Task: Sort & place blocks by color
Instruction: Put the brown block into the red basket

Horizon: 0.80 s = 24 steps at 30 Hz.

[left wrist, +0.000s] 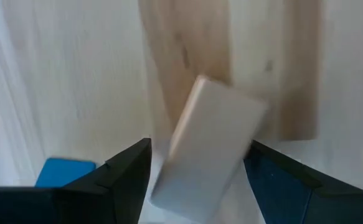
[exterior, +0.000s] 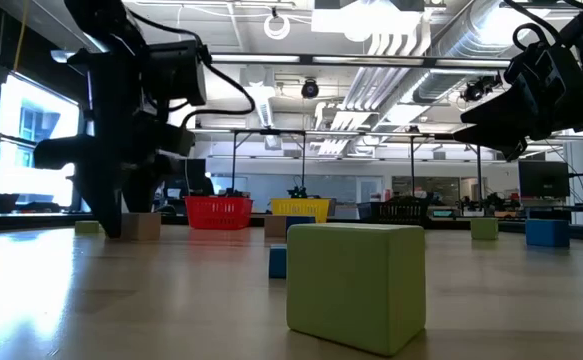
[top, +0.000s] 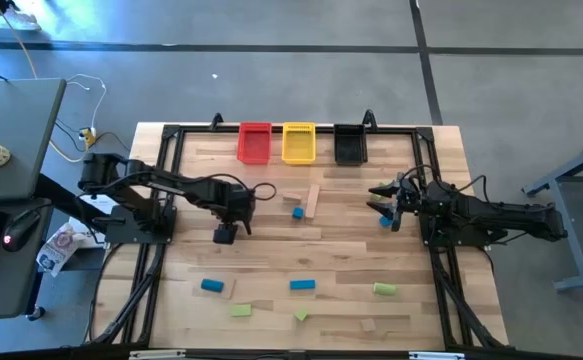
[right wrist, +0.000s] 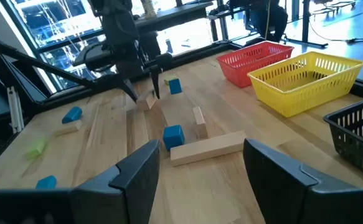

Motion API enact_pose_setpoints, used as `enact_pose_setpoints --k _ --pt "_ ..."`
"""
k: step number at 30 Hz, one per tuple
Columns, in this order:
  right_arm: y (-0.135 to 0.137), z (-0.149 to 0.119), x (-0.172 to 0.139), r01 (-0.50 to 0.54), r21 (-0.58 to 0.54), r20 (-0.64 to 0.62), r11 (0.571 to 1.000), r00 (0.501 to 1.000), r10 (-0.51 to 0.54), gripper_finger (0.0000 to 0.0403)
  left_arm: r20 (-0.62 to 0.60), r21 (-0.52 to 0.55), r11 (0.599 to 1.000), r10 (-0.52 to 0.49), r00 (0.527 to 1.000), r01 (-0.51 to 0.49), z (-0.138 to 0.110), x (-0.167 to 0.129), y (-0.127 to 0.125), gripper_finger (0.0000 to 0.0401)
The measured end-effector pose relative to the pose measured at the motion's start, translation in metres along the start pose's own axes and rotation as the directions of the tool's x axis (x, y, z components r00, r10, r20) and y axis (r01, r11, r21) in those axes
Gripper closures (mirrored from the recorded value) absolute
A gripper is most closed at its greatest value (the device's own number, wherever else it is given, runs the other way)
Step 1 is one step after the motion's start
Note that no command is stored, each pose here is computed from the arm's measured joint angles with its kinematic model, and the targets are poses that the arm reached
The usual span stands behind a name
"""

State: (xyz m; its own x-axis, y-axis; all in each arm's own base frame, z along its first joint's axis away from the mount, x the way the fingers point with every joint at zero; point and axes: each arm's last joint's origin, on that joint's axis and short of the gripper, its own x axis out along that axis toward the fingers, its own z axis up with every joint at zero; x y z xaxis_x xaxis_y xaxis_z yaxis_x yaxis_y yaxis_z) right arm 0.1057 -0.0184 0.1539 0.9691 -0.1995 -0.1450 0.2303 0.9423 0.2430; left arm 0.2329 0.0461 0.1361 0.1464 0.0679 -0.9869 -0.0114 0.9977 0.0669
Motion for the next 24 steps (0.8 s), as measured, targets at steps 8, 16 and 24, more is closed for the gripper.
enact_pose_setpoints --k 8,16,24 --pt "-0.001 0.001 0.0 0.024 0.094 0.018 0.995 0.999 -0.026 0.0185 -0.014 -0.007 1.0 -0.027 1.0 0.027 0.001 0.004 -0.001 0.0256" --pt "0.003 0.014 -0.001 -0.023 0.136 0.152 0.99 0.988 0.003 0.0185 0.074 -0.029 0.999 0.016 0.997 -0.014 0.005 -0.003 0.001 0.0301" --pt "0.007 0.029 -0.003 -0.06 0.086 0.229 0.994 0.973 0.039 0.0185 0.303 -0.042 0.995 0.094 0.948 -0.085 0.019 -0.025 0.008 0.0301"
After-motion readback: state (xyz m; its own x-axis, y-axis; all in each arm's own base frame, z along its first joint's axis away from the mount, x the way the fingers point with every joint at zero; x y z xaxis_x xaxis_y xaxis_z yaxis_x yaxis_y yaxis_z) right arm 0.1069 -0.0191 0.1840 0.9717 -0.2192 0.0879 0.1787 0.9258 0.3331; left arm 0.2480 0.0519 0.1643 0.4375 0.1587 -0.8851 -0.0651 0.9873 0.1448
